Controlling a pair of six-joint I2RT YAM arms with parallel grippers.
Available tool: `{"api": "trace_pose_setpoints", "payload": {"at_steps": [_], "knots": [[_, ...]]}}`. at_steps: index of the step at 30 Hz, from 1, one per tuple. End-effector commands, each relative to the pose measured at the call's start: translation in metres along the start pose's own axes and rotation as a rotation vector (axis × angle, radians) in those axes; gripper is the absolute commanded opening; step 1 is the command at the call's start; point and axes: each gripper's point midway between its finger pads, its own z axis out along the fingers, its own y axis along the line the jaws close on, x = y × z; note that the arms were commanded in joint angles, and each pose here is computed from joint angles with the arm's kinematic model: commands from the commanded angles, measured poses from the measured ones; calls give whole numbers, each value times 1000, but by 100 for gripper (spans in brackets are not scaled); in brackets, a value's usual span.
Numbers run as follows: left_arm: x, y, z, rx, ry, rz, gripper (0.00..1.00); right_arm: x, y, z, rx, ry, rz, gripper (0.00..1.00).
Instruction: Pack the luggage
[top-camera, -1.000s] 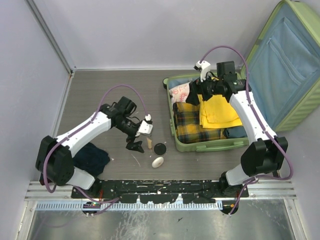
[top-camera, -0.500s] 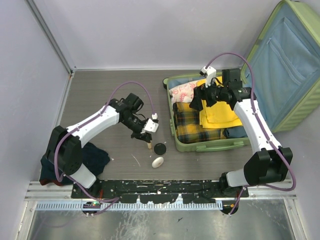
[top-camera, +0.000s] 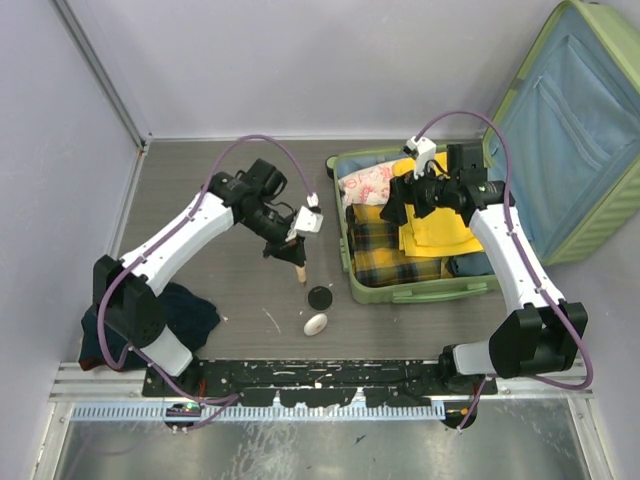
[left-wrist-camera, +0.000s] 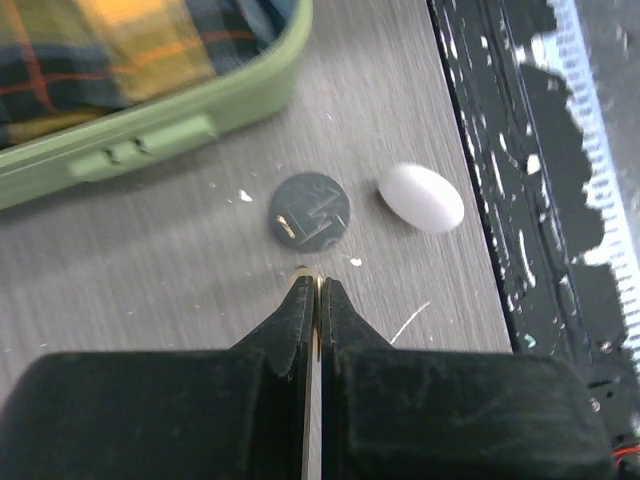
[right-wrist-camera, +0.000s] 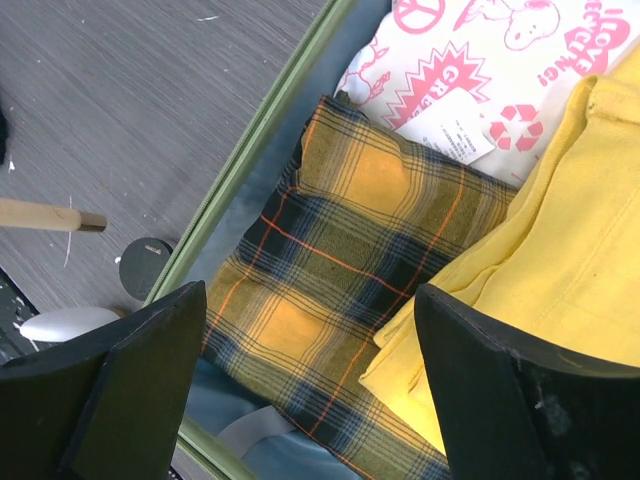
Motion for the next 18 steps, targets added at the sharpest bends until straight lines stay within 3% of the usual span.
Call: {"api": "trace_pose_setpoints", "payload": {"at_steps": [1,8,18], "knots": [[-68,21,-27,-59,-152,-177,0,-19,-1,-15,18,-97,9,89],[-139,63,-29,-23,-349,-461,0,-18,-20,-25,56,-122,99,89],[-147,107,13,-13,-355,-623,0,-5,-31,-31,87,-112,168,88]]}}
